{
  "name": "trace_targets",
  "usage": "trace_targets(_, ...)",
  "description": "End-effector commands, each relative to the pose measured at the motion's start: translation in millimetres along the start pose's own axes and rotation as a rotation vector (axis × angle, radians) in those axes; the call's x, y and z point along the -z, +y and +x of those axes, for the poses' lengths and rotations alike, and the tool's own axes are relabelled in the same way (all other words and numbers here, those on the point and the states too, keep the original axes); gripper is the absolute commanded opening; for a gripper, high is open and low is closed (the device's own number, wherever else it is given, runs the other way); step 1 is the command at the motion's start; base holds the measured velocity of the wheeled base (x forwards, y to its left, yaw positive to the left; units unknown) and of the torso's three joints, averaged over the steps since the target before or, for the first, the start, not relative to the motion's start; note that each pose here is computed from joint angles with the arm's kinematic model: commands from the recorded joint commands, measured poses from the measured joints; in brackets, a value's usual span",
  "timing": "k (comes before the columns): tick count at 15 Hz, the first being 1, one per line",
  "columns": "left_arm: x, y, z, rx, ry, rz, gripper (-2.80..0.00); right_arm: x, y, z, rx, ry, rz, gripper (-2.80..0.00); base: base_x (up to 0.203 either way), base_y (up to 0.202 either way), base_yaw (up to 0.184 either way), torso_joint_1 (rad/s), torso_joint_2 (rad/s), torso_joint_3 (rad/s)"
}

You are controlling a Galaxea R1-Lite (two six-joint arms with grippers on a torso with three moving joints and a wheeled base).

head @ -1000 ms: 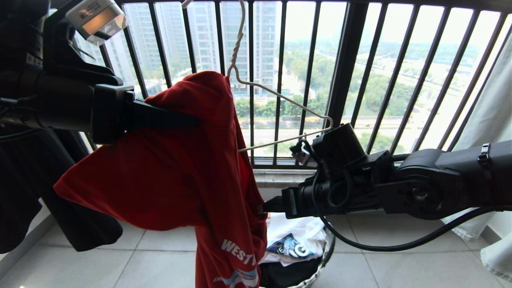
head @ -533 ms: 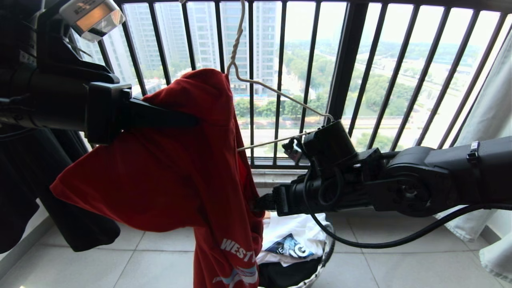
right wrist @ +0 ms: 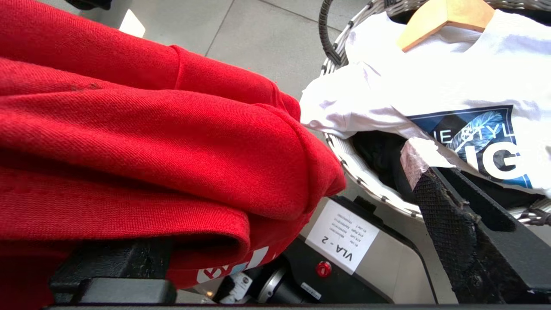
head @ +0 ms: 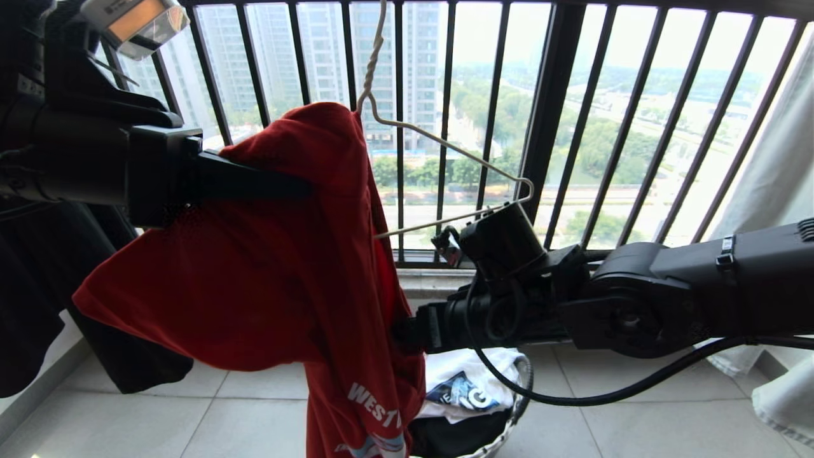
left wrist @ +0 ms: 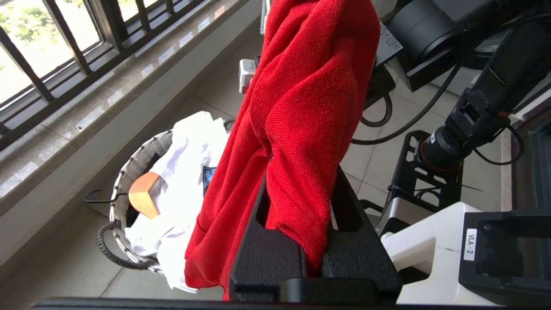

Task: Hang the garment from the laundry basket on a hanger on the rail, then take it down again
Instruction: Hang the clothes on the clothes rack

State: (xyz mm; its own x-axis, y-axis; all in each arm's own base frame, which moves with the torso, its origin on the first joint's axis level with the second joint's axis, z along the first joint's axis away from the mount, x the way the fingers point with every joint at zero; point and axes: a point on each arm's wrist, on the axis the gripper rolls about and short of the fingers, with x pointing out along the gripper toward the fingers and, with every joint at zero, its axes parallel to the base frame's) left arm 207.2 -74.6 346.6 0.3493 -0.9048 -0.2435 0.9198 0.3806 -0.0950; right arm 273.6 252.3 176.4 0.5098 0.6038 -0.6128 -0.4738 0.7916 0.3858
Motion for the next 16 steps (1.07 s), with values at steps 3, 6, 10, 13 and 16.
trace_targets(3, -1.3, -2.8, -2.8, 0.002, -0.006, 0.007, -2.8, 2.1, -1.3, 5.1, 0.032, 0.003, 0.002, -2.8, 0.0, 0.0, 0.0, 0.0, 0.0, 0.0)
trace_targets(6, -1.6, -2.5, -3.1, -0.004, -0.006, 0.009, -2.8, 2.0, -1.0, 0.9, 0.035, -0.002, 0.001, -2.8, 0.0, 0.0, 0.0, 0.0, 0.0, 0.0)
trace_targets(10, 0.3, 2.4, -4.1, -0.022, -0.002, -0.001, -2.8, 2.1, -3.2, -17.8, 0.08, -0.041, -0.001, -2.8, 0.0, 0.0, 0.0, 0.0, 0.0, 0.0)
trace_targets(13, 4.2, 4.5, -9.3, -0.044, 0.0, -0.019, -2.8, -0.5, -19.0, -37.1, 0.114, -0.07, 0.025, -2.8, 0.0, 0.0, 0.0, 0.0, 0.0, 0.0)
trace_targets(16, 10.0, 0.5, -11.9, -0.045, 0.008, -0.025, -2.8, -9.7, -41.2, -43.0, 0.162, -0.101, 0.067, -2.8, 0.0, 0.0, 0.0, 0.0, 0.0, 0.0)
